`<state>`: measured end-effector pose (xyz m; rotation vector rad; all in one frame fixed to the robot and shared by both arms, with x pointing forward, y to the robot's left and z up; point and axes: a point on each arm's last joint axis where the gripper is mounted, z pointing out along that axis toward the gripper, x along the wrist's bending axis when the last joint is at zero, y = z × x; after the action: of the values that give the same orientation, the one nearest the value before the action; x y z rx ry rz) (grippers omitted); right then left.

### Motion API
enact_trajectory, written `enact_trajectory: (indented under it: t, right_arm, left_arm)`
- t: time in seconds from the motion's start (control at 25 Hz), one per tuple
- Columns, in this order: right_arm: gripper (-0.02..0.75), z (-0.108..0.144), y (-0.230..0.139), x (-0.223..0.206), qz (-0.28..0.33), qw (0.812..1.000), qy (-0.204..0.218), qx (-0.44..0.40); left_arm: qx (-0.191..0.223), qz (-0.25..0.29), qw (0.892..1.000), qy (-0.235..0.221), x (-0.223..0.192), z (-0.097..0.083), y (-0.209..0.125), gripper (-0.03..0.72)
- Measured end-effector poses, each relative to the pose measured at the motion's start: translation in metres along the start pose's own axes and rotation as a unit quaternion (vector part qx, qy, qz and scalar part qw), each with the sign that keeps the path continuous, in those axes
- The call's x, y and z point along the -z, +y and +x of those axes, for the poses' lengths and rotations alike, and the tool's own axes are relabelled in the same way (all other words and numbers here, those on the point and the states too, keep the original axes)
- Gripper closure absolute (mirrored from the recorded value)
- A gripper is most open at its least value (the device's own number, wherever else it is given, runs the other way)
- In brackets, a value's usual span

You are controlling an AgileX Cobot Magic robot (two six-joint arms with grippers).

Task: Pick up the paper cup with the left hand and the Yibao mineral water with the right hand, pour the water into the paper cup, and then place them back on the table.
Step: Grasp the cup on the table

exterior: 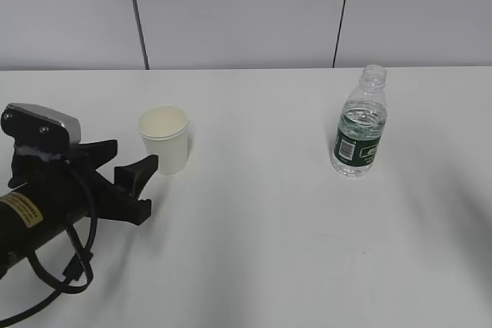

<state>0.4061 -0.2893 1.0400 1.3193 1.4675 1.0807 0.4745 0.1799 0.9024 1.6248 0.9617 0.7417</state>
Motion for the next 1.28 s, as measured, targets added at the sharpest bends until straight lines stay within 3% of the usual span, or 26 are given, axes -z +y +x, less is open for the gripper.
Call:
enact_trajectory:
  t: [0.24,0.48,0.64,1.28]
  right_arm:
    - [0.153,0.000,-0.003,-0.020,-0.013,1.000,0.000,-0.001]
    - [0.153,0.000,-0.003,-0.026,-0.024,1.000,-0.001,-0.001]
    - [0.153,0.000,-0.005,-0.030,-0.018,1.000,0.000,-0.001]
    - [0.153,0.001,-0.007,-0.057,-0.083,0.997,-0.003,-0.001]
  left_arm:
    - [0.016,0.029,0.999,0.031,-0.006,0.006,-0.022,0.235]
    - [0.018,0.057,0.998,0.032,-0.010,0.006,-0.037,0.123]
    - [0.021,0.071,0.997,0.035,-0.014,0.006,-0.046,0.097]
    - [0.021,0.026,0.999,0.035,-0.069,0.009,-0.042,0.093]
